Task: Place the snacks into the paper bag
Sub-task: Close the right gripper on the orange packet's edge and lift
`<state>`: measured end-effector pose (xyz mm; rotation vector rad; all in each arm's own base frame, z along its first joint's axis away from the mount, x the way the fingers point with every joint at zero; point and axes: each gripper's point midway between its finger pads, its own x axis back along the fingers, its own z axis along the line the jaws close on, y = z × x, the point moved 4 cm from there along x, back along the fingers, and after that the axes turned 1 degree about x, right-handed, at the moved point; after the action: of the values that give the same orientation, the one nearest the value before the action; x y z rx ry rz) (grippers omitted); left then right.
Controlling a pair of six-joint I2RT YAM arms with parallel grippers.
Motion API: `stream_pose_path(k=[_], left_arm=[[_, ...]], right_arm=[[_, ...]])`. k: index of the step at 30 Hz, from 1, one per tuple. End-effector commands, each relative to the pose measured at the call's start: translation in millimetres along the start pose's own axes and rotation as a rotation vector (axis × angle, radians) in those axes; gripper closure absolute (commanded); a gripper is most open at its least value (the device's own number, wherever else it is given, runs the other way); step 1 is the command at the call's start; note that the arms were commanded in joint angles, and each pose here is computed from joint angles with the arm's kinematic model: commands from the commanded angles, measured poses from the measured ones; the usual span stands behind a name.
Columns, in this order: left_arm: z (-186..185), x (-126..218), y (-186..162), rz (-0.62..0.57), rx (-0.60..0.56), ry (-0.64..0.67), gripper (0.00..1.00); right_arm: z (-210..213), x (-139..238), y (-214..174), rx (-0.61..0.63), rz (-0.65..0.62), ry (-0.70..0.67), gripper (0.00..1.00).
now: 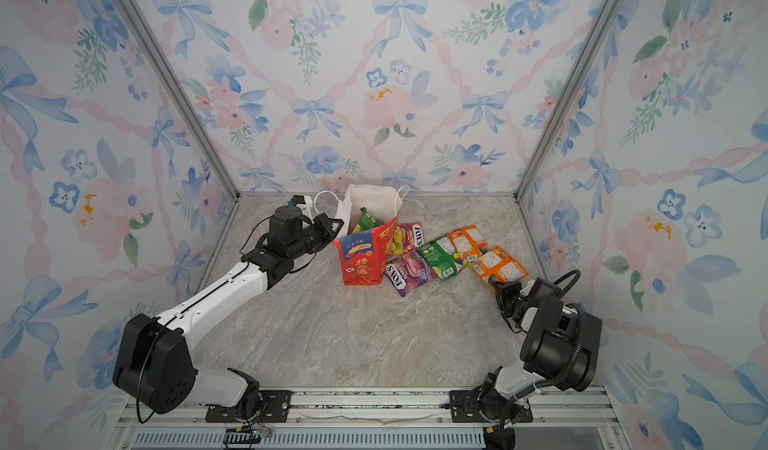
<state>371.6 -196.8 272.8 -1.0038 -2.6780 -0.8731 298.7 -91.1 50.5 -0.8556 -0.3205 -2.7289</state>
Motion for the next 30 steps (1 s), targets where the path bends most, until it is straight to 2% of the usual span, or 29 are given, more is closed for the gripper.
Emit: stream_pose_path(k=[1, 14, 30], left_arm=[[-17.7, 1.7, 8.3, -0.029, -0.018, -0.054, 1.00], [-24.7, 3.5, 8.7, -0.031, -0.023, -0.069, 1.00], [-30.0, 5.7, 7.7, -0.027, -0.039, -0.069, 1.00]], right_arm=[[-14.0, -3.1, -13.0, -0.032, 0.050, -0.053, 0.78], [2.9, 9.4, -9.3, 0.043, 0.044, -0.053, 1.00], [69.7, 73.9, -4.7, 0.271, -0.019, -0.040, 1.00]])
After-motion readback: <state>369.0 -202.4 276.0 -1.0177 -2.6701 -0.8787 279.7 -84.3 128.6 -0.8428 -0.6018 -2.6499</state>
